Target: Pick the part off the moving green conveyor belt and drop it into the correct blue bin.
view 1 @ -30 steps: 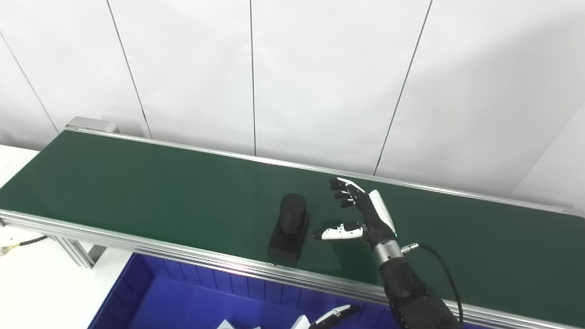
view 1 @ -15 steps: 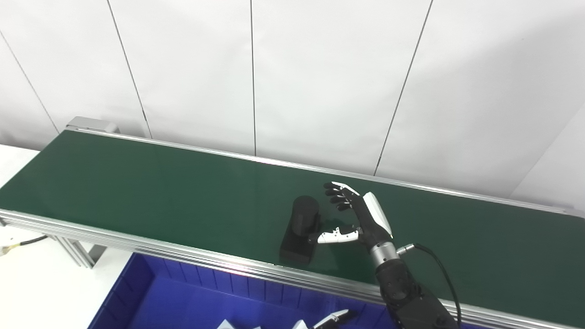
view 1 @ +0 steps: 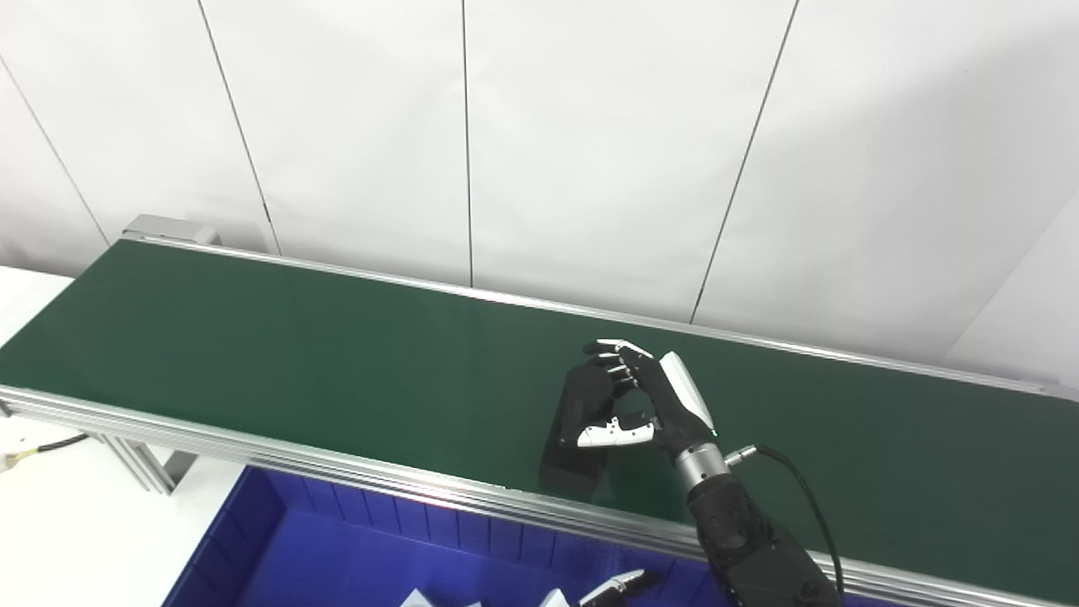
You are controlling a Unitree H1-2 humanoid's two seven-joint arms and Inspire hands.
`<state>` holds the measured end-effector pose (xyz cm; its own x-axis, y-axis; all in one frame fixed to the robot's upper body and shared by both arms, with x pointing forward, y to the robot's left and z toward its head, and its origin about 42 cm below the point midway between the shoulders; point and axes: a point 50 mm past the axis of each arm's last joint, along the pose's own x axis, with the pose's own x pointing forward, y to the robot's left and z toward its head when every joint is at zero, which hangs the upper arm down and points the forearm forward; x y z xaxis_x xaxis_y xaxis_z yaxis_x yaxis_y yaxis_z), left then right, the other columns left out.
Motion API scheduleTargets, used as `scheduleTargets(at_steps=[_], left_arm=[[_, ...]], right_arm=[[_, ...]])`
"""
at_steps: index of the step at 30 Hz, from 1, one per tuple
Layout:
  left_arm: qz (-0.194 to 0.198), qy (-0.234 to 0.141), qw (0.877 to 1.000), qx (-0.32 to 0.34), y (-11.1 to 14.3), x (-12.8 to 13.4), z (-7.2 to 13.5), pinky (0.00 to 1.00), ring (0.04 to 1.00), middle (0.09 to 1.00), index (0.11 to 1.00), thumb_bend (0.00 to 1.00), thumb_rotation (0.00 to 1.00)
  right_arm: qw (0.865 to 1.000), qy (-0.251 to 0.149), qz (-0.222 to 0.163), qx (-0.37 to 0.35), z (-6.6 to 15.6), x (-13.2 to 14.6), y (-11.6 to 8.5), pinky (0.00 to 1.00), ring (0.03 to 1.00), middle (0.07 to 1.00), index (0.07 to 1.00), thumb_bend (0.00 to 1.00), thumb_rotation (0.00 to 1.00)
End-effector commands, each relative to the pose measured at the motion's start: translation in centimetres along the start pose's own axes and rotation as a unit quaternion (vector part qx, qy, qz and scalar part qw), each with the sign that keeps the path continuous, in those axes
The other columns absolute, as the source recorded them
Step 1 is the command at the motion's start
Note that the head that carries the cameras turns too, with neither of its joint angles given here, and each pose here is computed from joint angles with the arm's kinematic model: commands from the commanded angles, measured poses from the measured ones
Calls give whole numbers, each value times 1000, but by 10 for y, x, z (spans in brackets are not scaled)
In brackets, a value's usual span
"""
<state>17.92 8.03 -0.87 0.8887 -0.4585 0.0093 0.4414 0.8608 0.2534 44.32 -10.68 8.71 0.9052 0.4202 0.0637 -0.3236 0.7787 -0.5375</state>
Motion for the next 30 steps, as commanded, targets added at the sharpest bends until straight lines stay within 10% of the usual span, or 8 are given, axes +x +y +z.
scheduleTargets(at_steps=[1,5,30], left_arm=[[3,-33,999,-4,1,4,10,843,876,889,869,942,866],[3,-33,999,-5,2,4,10,852,879,891,869,938,863],[7,-35,999,-6,5,4,11,862,881,895,881,940,867]], right_arm=[[999,-46,-10,8,27,22,-10,392,476,565,630,814,207],[999,-45,-5,-21,24,21,-10,255,315,428,536,536,12],[996,-70,9,-48,21,6,-18,233,296,422,521,520,0]])
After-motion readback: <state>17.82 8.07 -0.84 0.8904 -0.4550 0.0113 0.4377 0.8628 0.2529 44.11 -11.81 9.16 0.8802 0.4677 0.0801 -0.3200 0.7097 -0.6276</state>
